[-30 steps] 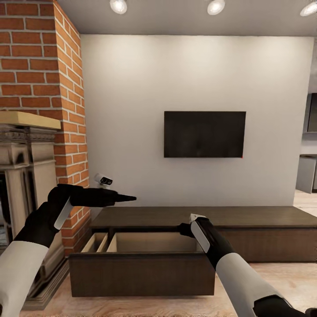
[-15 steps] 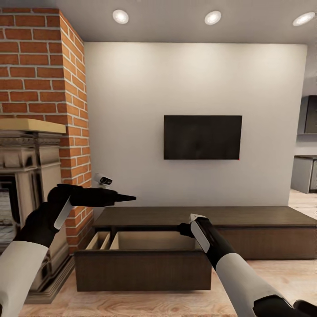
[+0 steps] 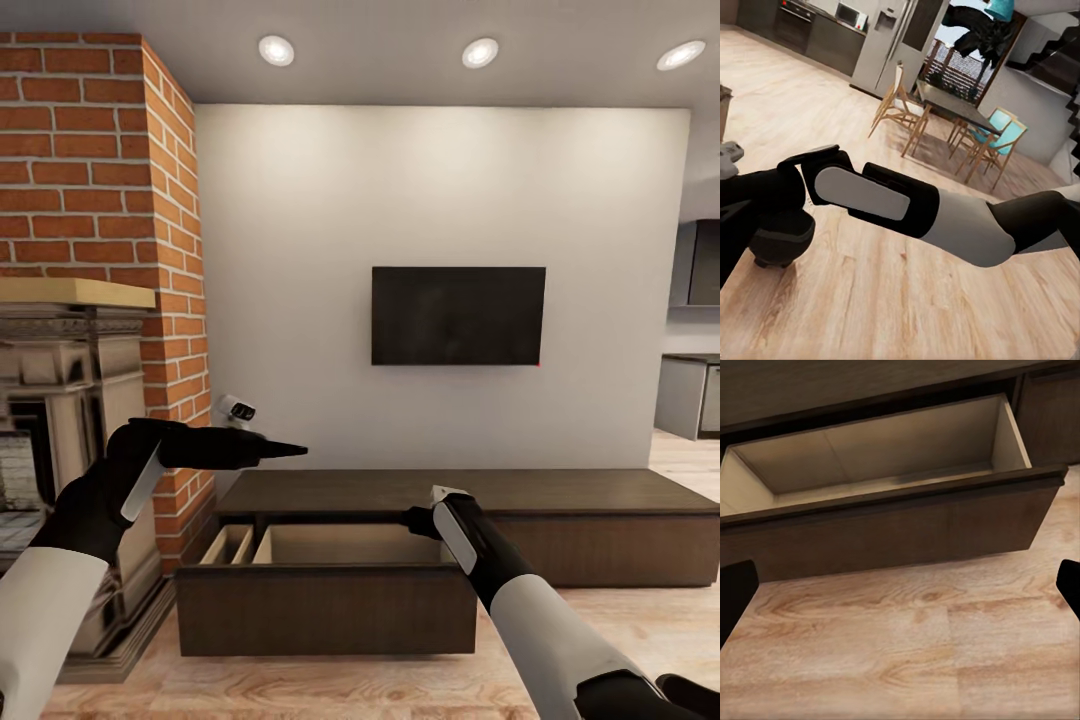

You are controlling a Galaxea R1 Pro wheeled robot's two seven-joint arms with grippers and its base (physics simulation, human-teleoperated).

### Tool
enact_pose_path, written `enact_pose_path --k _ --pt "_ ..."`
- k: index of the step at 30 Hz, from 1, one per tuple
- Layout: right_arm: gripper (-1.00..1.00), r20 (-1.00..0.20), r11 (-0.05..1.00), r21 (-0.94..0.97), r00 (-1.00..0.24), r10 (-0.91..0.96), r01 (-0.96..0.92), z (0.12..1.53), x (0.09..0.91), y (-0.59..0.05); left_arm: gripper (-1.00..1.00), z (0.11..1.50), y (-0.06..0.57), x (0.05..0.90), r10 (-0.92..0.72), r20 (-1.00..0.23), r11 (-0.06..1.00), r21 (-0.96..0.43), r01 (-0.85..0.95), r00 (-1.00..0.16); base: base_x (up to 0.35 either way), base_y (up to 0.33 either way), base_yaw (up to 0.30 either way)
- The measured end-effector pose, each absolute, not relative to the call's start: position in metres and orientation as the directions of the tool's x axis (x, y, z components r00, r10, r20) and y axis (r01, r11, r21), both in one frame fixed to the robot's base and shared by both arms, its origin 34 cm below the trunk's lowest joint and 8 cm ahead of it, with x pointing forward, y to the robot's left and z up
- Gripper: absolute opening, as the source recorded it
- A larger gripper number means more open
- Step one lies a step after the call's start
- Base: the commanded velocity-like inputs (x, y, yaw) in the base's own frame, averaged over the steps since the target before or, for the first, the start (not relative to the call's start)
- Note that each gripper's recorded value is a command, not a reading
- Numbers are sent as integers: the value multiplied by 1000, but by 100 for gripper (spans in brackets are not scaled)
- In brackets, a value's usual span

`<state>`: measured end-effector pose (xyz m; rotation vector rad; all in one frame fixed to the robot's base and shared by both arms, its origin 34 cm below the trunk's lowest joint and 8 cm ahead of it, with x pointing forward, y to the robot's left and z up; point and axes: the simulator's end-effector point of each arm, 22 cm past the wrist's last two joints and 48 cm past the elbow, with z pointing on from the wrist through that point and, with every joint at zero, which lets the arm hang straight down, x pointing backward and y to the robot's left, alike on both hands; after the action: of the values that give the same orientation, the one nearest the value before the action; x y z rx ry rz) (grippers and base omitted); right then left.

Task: Place each of the two pumpkins and all three candles from the living room inside a cabinet in the living room (use any cabinet), then make sure every cabinet is closed, and position the cauldron so it is next to a table in the living room.

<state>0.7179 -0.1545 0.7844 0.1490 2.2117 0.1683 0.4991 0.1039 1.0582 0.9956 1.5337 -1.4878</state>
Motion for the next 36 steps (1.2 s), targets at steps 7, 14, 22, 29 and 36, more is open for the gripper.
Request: enact_pose_path --k 7,14,22,29,36 --pt "100 -782 983 178 -599 172 49 784 718 -156 100 1033 113 534 -9 -870 107 -491 865 -493 -4 0 0" --pt "100 -782 983 179 -599 173 50 784 718 -156 100 1004 123 577 -22 -851 305 -505 808 -524 0 0 0" --pt "100 -784 982 182 -595 177 52 786 719 -158 100 959 154 647 -39 -865 620 -414 667 -500 0 0 0" --pt "100 -803 980 190 -565 191 61 792 724 -161 100 908 182 683 -87 -859 707 -410 575 -505 0 0 0" --pt "100 -821 979 193 -536 196 62 798 727 -161 100 856 200 700 -117 -857 765 -400 505 -503 0 0 0"
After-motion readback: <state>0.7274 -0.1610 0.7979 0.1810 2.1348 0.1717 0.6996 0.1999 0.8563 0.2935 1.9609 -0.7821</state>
